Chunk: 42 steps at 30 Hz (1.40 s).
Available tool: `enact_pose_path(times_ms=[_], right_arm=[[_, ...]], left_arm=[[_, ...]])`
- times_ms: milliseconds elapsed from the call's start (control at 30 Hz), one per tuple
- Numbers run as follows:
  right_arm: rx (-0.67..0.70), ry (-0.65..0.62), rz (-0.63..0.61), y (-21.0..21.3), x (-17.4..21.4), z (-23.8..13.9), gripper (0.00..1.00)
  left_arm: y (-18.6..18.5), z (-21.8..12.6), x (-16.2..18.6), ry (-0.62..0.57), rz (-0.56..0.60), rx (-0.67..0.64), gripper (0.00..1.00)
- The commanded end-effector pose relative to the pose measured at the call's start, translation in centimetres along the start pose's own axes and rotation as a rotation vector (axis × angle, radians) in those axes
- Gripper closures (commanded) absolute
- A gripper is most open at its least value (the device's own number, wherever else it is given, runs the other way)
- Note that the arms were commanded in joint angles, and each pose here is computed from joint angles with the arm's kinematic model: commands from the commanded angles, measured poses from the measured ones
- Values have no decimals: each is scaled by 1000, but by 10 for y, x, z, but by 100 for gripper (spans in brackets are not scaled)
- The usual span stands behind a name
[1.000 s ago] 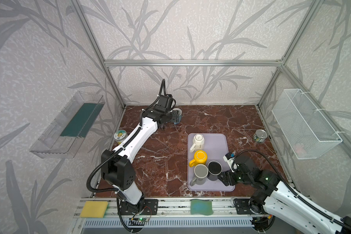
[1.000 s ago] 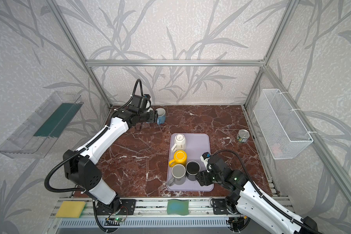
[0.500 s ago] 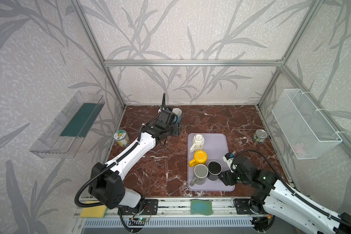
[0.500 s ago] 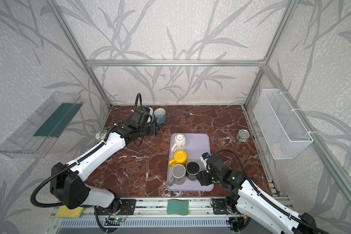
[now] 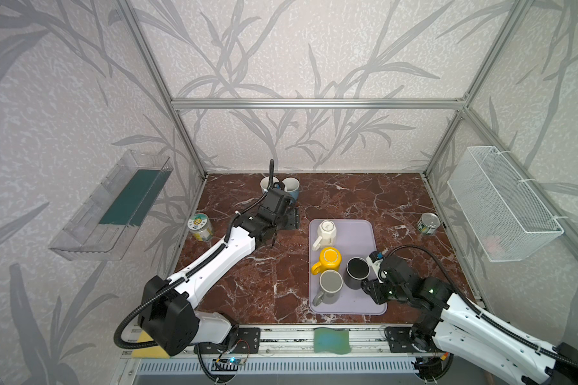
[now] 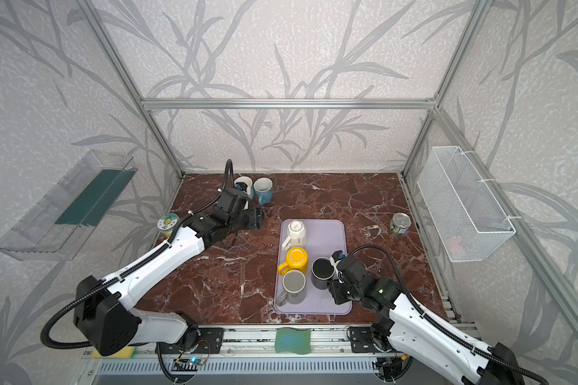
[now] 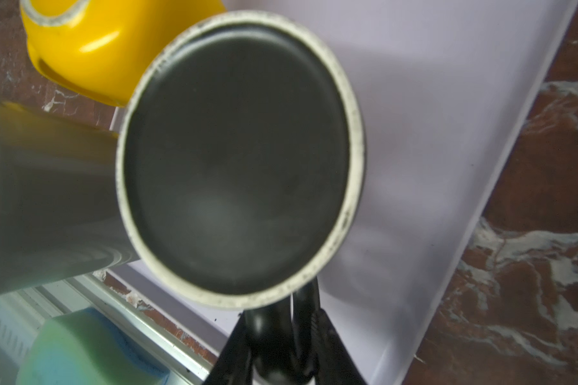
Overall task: Turn the mug right side up
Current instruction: 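Lower the right gripper onto the upside-down black mug's base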
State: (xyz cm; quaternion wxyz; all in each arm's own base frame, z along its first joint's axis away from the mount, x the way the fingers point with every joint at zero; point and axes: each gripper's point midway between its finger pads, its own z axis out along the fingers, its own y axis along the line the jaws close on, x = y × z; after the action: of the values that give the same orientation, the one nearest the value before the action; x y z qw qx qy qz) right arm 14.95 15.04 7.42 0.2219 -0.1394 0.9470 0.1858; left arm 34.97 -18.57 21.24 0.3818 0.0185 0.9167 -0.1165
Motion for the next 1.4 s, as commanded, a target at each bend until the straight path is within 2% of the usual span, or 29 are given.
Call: enact_pose_path(times_ms=[0,267,433,667,1367], right_arm=[[30,-22,5,-5,-4,-3,71],[51,-30,-20,-2,-17,-5,60],[84,-1,-22,-4,-19,-4,61],[115,36,-25,-4,-24,-9,67],[189,187,-100,-1,-32,-9,70]], left_arm=[[0,-9,-8,-36,-9,-12,24],[-3,-11,-8,-19,21,-20,24],[0,-11,-4,-8,29,-35,24],[2,-13,-1,-2,43,-41,24],[1,-7,-3,6,86,-51,24]])
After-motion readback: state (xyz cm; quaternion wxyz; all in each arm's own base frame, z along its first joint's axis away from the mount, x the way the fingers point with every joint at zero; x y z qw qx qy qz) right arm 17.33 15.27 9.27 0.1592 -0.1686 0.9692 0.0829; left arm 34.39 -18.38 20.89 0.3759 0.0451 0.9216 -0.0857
